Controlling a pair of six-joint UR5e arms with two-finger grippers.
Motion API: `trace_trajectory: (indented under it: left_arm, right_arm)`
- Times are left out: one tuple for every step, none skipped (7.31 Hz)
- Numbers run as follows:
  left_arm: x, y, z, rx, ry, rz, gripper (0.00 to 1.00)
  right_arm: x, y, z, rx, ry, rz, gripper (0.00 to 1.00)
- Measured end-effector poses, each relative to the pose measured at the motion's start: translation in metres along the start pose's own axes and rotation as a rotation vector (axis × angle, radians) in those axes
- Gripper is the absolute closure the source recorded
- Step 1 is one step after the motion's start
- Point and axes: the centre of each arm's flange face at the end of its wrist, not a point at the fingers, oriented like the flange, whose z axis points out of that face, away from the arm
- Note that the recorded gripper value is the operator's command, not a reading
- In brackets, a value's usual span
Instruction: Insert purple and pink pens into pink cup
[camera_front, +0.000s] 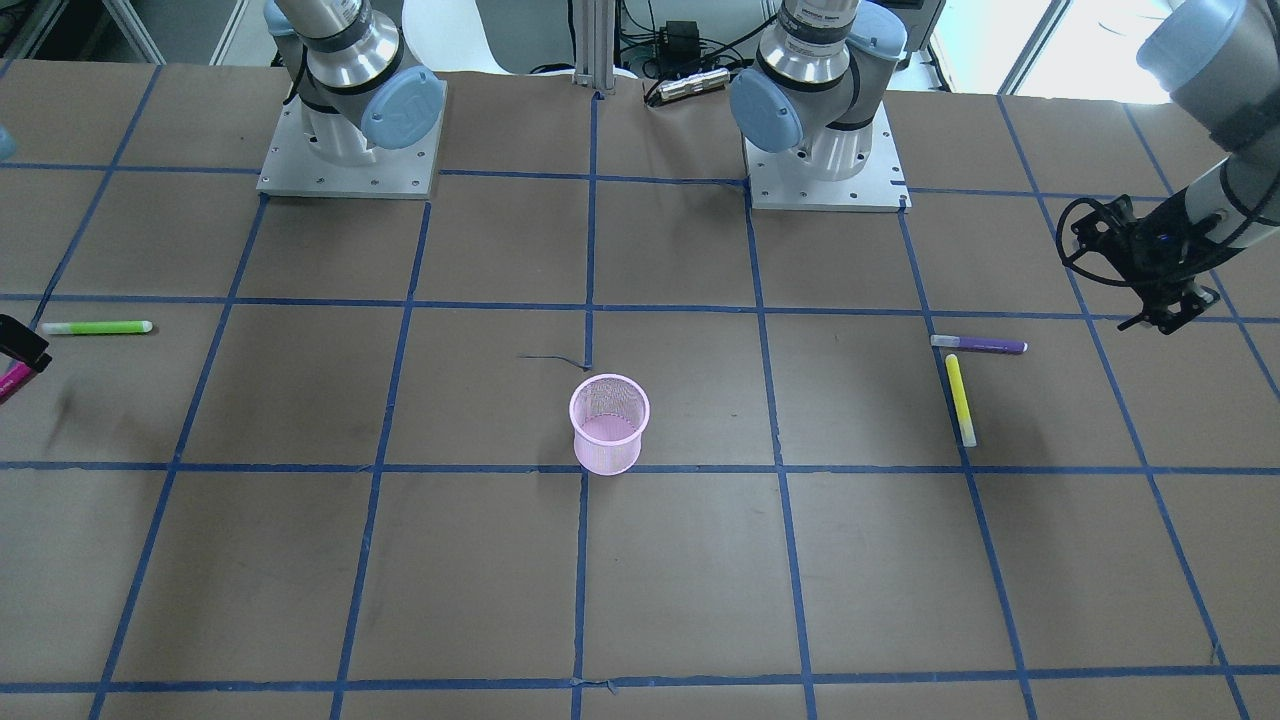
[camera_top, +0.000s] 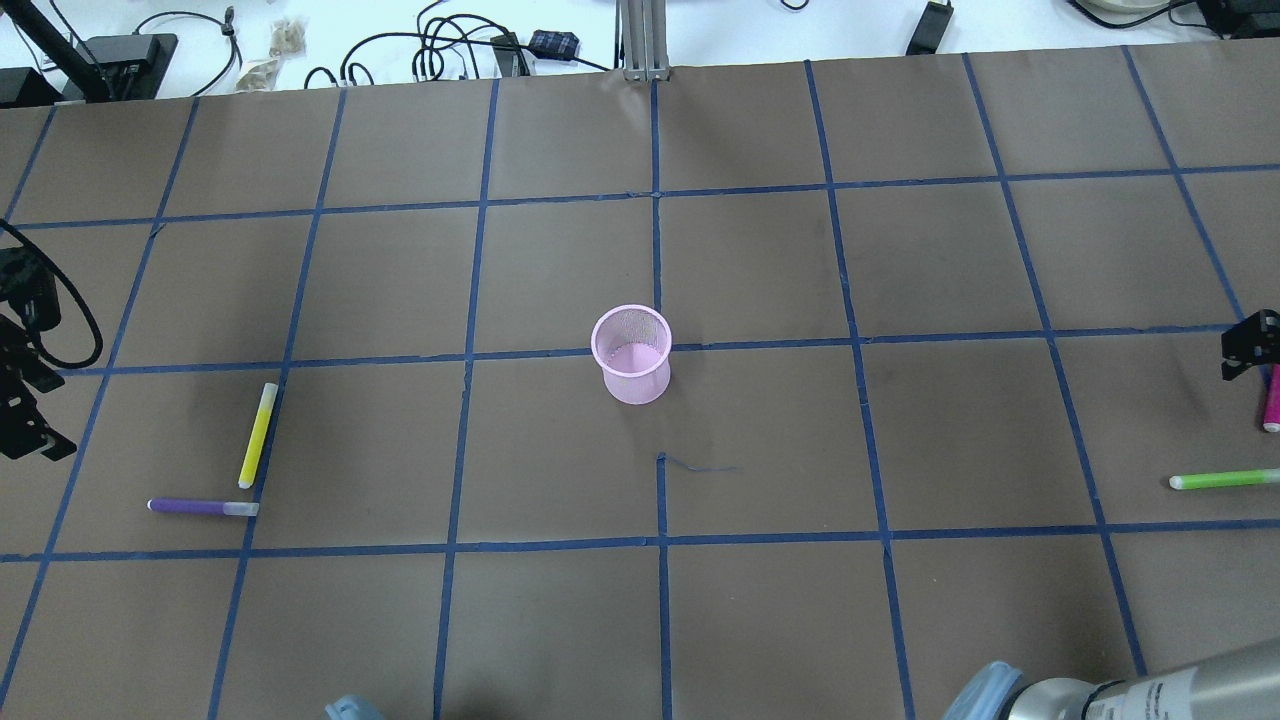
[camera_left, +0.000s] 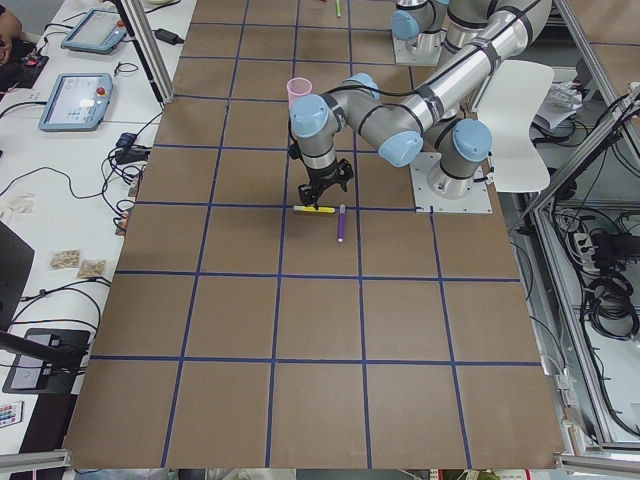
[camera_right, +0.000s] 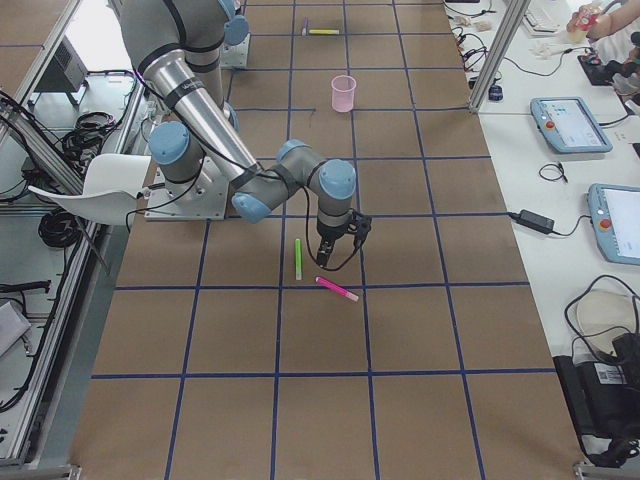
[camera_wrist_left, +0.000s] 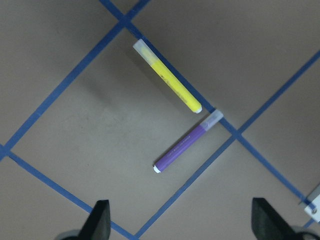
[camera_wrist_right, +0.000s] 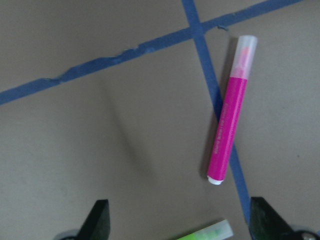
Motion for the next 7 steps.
trace_trajectory:
  left_arm:
    - [0.001,0.001,0.017,-0.010,-0.018,0.109,0.00]
    - [0.004,0.003,0.034,-0.018,-0.046,0.224,0.00]
    - [0.007,0.006,0.051,-0.001,-0.065,0.328,0.00]
    - [0.009,0.007,0.063,0.042,-0.081,0.420,0.00]
    - [0.008,0.009,0.074,0.073,-0.090,0.481,0.00]
    - [0.008,0.009,0.085,0.086,-0.099,0.517,0.00]
    - [0.009,0.010,0.099,0.088,-0.111,0.530,0.00]
  right_arm:
    - [0.019,0.000,0.016,-0.001,-0.003,-0.029,0.14]
    - [0.028,-0.001,0.032,-0.008,-0.009,-0.045,0.14]
    - [0.034,-0.002,0.045,-0.011,-0.012,-0.051,0.20]
    - [0.036,-0.004,0.054,-0.010,-0.011,-0.053,0.34]
    - [0.037,-0.005,0.059,-0.012,-0.012,-0.054,0.47]
    - [0.037,-0.004,0.062,-0.015,-0.015,-0.054,0.61]
    - [0.037,-0.004,0.063,-0.019,-0.016,-0.053,0.86]
